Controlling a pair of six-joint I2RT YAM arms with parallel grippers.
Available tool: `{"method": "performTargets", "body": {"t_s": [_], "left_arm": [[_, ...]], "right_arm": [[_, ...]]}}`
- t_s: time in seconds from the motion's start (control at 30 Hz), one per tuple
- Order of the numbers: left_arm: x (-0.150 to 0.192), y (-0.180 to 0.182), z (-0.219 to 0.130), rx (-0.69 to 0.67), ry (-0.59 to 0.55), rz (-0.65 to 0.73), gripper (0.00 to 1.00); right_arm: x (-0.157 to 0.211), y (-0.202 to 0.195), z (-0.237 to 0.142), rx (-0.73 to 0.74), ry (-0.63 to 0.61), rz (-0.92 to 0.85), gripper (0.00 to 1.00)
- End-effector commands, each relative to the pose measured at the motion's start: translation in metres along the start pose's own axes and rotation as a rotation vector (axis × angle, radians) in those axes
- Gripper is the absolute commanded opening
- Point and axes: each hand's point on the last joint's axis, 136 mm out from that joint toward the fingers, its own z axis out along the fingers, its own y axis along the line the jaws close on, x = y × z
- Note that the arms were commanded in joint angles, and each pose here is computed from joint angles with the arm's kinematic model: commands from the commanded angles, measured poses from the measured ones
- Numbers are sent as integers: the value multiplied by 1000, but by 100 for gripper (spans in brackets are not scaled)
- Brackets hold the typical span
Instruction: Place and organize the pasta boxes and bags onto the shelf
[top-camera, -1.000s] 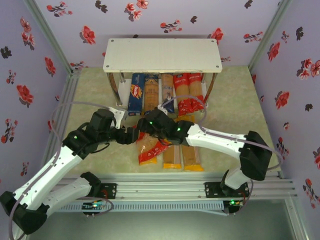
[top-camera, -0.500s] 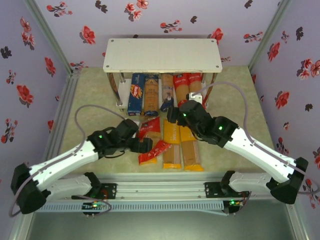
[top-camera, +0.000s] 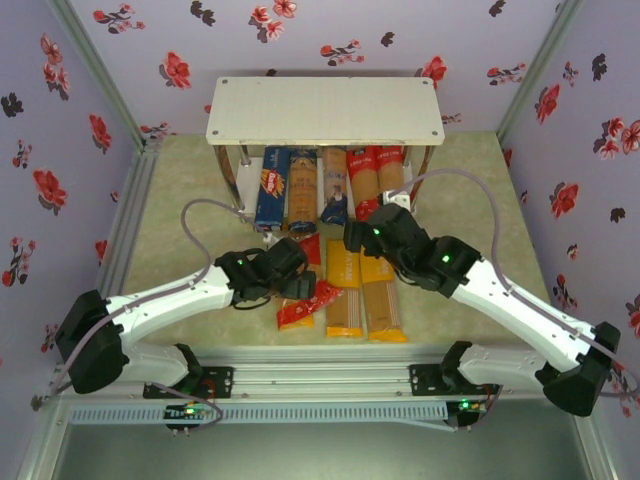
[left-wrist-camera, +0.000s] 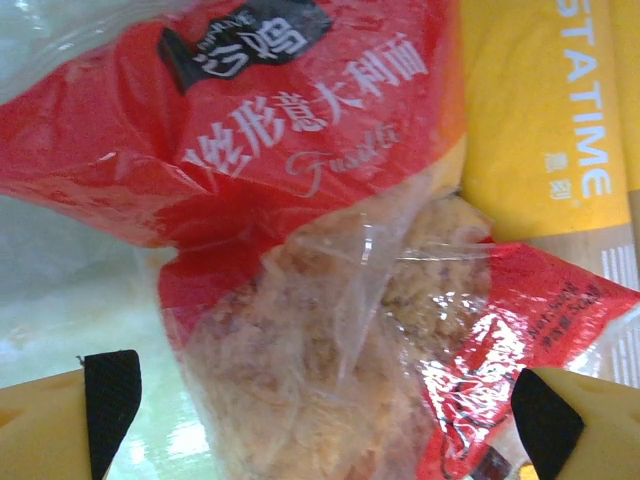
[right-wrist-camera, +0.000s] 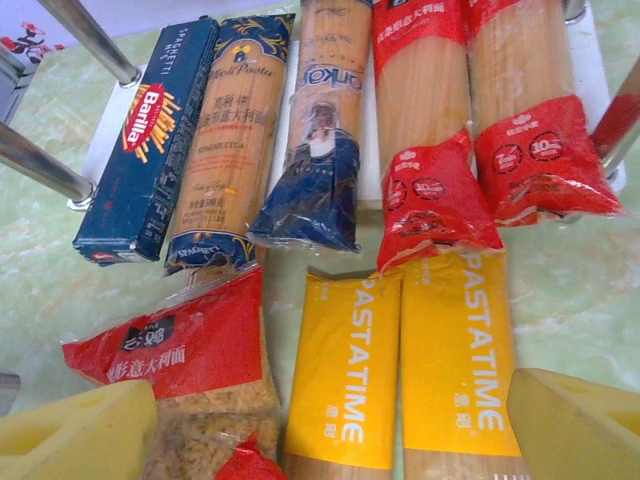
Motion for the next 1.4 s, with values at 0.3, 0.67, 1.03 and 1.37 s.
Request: {"method": "performTargets", "body": {"t_s": [0.3, 0.67, 1.03, 1.37], "left_arm": [[17, 30, 20, -17, 11, -45, 76], [17, 38, 19, 39, 14, -83, 0], [-10, 83, -35, -51, -40, -81, 0], [8, 116, -25, -163, 70, -57, 17]], "right_arm": [[-3, -7, -5, -14, -26, 16, 91], [-5, -8, -5, -6, -39, 23, 91], [-9, -5, -3, -14, -48, 28, 91], [-6, -2, 3, -16, -25, 15, 91]]}}
